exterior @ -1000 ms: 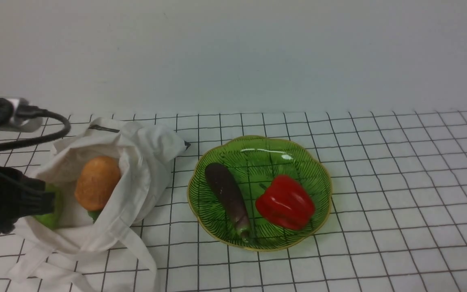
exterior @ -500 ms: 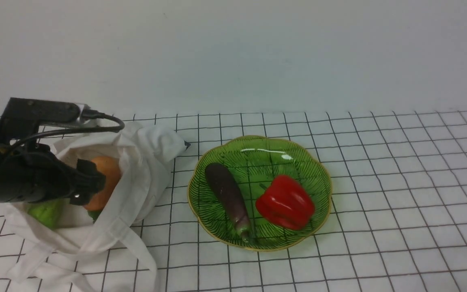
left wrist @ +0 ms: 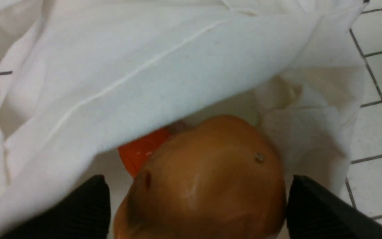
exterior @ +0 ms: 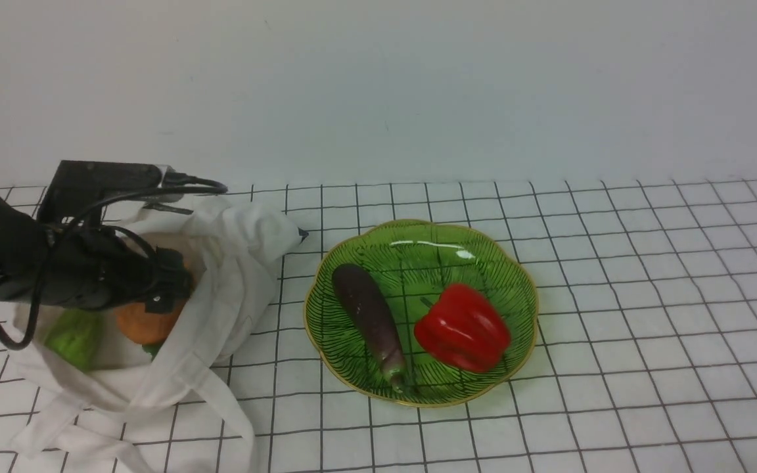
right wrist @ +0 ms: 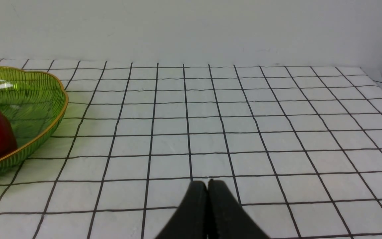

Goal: Take vegetables from bag on white checkered tablecloth place on plate.
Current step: 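Reach into the cloth bag and grasp the potato inside with the left gripper, then take the potato out of the bag and place it on the plate with the left gripper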

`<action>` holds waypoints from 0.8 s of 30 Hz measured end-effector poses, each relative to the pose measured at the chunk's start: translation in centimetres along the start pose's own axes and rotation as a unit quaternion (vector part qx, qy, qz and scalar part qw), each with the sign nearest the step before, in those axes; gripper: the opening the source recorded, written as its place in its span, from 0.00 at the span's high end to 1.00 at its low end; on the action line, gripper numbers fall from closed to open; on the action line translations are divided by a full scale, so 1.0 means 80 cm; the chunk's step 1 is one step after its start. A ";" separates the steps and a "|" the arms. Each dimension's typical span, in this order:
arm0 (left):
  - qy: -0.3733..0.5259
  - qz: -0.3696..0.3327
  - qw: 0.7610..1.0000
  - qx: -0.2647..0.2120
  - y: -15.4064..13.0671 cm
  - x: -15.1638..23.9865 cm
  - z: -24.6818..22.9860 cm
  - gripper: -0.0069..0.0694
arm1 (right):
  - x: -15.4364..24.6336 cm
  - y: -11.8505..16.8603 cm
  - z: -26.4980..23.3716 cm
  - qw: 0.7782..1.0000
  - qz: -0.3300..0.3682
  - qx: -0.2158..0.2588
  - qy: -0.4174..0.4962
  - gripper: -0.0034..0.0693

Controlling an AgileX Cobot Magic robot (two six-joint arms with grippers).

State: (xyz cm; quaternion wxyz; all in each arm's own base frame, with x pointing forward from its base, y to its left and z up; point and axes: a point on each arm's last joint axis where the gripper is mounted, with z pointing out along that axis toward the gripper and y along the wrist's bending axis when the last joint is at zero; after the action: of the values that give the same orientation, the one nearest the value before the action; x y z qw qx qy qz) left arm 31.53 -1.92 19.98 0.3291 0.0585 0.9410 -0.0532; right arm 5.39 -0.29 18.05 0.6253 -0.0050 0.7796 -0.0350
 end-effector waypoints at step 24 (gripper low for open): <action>-0.151 -0.038 0.985 0.081 -0.049 -0.026 -0.165 0.21 | 0.000 0.000 0.000 1.000 0.000 0.000 0.000 0.97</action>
State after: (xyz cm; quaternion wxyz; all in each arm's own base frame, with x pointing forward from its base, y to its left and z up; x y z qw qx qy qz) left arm 24.51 -4.12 31.77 0.4589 0.0408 0.8748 -0.1496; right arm 5.39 -0.29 18.05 0.6253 -0.0050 0.7796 -0.0350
